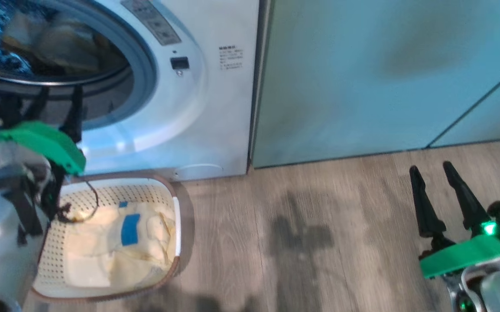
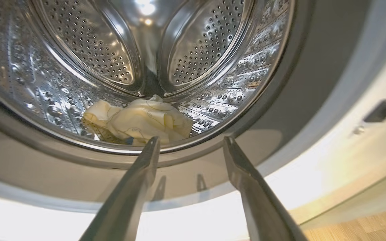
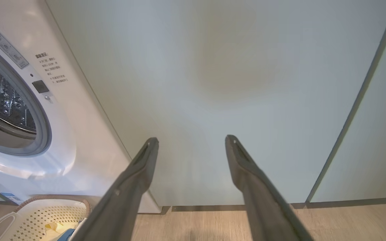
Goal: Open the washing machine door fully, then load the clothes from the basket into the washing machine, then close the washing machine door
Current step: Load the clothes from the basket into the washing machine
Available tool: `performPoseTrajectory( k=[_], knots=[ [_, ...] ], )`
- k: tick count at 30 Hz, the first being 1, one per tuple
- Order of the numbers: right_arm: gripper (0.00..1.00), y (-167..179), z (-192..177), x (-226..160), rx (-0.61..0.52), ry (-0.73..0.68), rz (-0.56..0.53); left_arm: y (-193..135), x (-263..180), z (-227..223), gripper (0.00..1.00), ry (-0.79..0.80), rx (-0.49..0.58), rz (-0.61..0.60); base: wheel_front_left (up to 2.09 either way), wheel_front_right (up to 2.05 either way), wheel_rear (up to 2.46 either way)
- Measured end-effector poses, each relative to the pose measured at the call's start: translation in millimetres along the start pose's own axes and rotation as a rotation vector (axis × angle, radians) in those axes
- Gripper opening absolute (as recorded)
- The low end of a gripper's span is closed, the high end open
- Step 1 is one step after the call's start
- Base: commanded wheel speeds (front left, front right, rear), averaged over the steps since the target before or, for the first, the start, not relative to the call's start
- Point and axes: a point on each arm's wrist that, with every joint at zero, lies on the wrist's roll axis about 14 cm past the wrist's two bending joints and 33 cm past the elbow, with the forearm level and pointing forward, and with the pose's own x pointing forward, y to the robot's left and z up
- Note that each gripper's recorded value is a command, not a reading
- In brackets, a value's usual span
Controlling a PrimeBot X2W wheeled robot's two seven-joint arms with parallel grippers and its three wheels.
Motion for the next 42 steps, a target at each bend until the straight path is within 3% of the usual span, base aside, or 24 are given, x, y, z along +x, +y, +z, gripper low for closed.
performPoseTrajectory(
  k=[19,29,42],
  knots=[
    [1.0,9.8,12.8,-42.7,0.026,-0.053,0.015,5.6,-133.6,-6.3,1.0,-0.079,-0.061,0.12,0.0,0.0,0.0],
    [1.0,7.9,16.5,-52.9,0.027,-0.071,0.009,9.1,-161.9,-1.1,1.0,-0.109,-0.019,0.147,0.0,0.0,0.0],
    [1.0,8.0,16.6,-55.2,0.022,-0.072,0.007,3.3,-173.3,-11.4,1.0,-0.097,-0.041,0.154,0.0,0.0,0.0]
  ],
)
